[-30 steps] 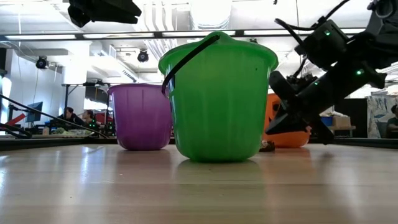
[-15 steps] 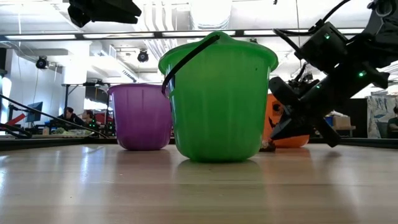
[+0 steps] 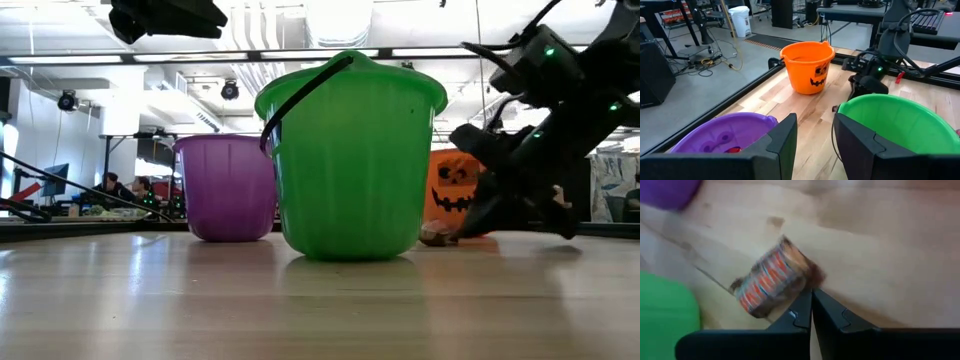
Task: Organize candy in baskets
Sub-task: Put the brown chocolate bar into the orange bucket
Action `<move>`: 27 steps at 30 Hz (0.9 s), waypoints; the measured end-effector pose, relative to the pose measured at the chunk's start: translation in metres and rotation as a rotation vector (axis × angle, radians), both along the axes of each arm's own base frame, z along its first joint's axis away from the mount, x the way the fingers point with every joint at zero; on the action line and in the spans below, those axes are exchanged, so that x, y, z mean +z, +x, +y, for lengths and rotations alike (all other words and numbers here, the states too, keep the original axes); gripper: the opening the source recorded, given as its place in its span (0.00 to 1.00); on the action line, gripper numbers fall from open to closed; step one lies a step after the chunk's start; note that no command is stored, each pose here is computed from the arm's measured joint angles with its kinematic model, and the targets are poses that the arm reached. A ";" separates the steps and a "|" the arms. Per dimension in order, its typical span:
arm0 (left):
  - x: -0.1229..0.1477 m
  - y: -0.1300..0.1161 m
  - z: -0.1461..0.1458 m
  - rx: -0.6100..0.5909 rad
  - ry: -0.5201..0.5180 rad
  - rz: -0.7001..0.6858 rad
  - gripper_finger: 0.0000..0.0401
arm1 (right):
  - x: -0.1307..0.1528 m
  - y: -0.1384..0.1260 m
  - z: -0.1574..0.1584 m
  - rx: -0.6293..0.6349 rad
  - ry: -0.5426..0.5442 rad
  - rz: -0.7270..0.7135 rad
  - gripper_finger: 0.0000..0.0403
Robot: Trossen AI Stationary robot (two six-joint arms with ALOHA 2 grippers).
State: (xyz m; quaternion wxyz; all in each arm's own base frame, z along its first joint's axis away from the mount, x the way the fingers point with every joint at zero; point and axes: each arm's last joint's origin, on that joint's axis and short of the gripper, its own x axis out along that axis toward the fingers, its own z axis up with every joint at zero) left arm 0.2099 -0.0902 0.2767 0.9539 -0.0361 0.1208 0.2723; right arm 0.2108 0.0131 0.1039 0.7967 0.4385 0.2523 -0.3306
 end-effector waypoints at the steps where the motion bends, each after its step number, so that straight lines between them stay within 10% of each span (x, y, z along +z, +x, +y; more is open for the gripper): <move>1: 0.000 0.000 0.000 0.000 0.000 0.000 0.29 | 0.001 -0.003 0.001 0.001 0.005 0.015 0.02; 27: 0.000 0.000 0.000 0.000 0.000 0.000 0.29 | 0.005 0.029 0.010 -0.050 -0.146 0.062 0.02</move>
